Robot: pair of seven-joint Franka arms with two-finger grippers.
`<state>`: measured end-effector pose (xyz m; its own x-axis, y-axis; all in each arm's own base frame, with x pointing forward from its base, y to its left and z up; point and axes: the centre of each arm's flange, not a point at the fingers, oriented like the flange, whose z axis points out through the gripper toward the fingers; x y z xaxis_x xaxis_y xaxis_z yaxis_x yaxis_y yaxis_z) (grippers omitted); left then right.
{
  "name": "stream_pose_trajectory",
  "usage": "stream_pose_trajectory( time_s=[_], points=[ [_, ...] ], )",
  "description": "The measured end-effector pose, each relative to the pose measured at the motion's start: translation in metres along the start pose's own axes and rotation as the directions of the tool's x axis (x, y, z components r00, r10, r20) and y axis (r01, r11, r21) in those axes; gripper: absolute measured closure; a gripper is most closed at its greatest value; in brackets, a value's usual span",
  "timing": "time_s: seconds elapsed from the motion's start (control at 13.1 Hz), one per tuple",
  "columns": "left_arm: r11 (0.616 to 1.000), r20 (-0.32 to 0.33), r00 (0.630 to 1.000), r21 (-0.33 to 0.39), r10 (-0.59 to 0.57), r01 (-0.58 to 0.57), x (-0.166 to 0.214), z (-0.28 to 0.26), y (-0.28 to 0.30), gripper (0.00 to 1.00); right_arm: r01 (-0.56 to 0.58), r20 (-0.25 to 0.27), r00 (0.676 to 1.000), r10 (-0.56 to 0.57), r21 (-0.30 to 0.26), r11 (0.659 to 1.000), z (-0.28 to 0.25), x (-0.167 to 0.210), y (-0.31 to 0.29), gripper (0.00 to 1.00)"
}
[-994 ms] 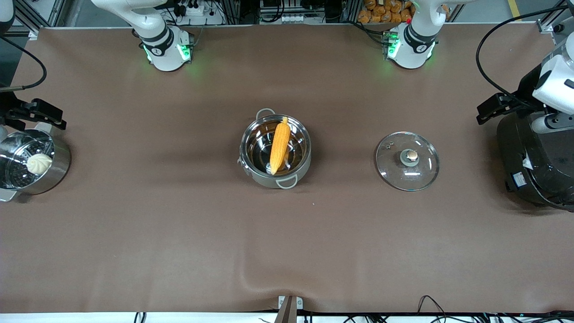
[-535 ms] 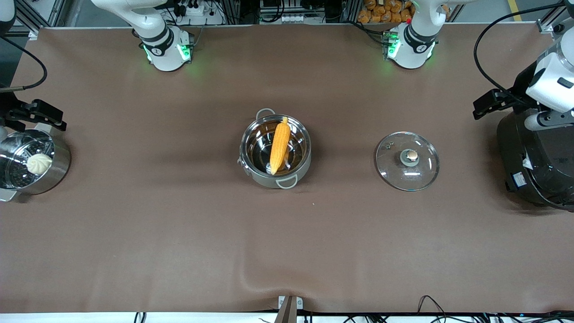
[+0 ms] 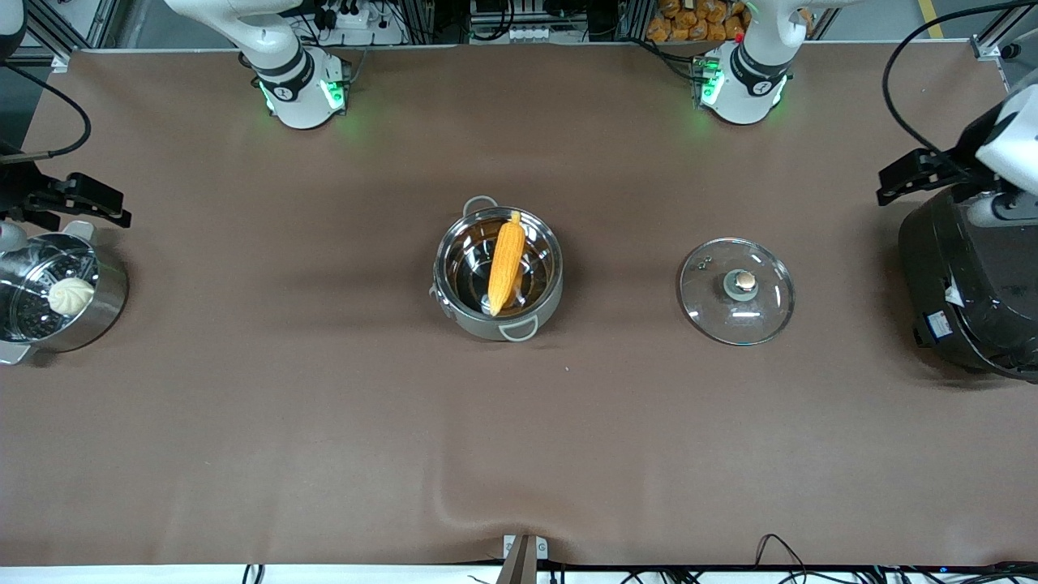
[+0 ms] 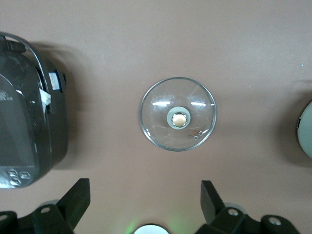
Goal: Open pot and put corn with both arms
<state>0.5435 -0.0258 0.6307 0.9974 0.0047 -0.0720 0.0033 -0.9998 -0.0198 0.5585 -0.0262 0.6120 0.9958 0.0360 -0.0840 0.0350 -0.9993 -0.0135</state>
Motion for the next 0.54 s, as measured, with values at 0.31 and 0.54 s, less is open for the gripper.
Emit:
stream_pose_trajectory(
  time_s=[0.31,0.54],
  points=[
    [1.0,0.0,1.0,-0.001,0.012,-0.012,0.0,-0.002,0.0,0.0,-0.001,0.002,1.0,0.001,0.002,1.0,-0.005,-0.005,0.0,0.0],
    [1.0,0.005,1.0,0.001,-0.008,0.008,-0.001,0.0,0.018,0.0,-0.003,0.025,1.0,0.003,0.005,1.0,-0.005,-0.009,0.001,0.0]
  ],
)
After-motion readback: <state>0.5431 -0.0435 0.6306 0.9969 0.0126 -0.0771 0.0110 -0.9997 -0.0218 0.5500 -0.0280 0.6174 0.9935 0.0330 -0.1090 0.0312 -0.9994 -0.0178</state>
